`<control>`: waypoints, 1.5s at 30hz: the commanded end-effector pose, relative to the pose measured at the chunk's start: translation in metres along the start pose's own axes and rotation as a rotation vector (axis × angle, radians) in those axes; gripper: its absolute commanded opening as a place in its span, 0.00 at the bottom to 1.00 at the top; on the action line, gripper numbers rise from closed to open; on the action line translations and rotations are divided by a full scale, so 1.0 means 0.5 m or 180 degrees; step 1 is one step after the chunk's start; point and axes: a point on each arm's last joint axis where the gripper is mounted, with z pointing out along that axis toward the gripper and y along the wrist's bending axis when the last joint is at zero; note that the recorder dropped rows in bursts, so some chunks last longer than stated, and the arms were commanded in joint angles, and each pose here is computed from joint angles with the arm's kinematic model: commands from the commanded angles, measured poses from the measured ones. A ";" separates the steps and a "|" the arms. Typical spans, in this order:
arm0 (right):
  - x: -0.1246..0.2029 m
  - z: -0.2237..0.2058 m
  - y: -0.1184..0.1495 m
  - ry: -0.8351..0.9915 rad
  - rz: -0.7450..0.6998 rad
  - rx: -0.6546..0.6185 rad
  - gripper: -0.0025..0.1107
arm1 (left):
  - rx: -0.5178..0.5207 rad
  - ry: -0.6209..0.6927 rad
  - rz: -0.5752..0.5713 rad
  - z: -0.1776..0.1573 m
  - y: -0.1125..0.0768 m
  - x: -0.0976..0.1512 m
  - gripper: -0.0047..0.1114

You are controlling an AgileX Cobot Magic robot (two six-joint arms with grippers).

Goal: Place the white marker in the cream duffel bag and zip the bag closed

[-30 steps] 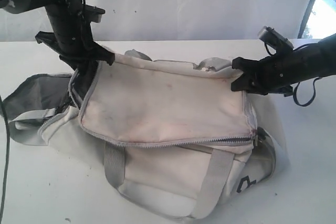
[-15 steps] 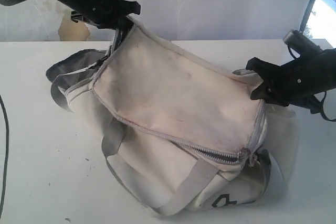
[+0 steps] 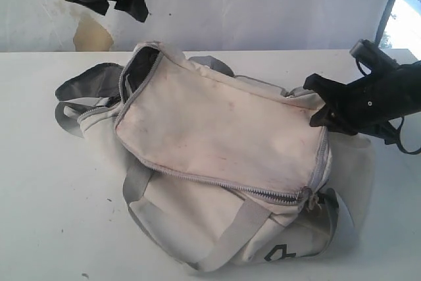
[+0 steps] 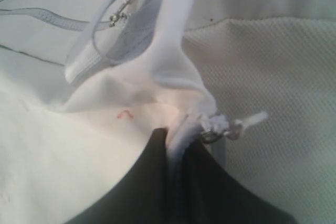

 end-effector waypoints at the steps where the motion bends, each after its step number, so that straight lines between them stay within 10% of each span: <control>1: 0.010 -0.003 0.007 0.0099 -0.0018 -0.0060 0.02 | 0.0277 0.0386 0.0397 -0.021 -0.074 0.018 0.67; 8: 0.016 -0.004 0.008 0.0202 -0.0068 -0.0087 0.02 | 0.0834 0.0692 0.1105 0.008 -0.303 0.074 0.69; 18: 0.019 -0.004 0.007 0.0250 -0.0118 -0.0073 0.02 | 0.1441 0.0857 0.2176 0.044 -0.524 0.189 0.69; 27: 0.020 -0.004 0.007 0.0277 -0.0124 -0.0081 0.02 | 0.1548 0.0099 0.3239 0.083 -0.603 0.212 0.69; 45: 0.020 -0.004 0.003 0.0283 -0.0308 -0.0019 0.02 | 0.1558 0.0162 0.4653 0.150 -0.647 0.271 0.51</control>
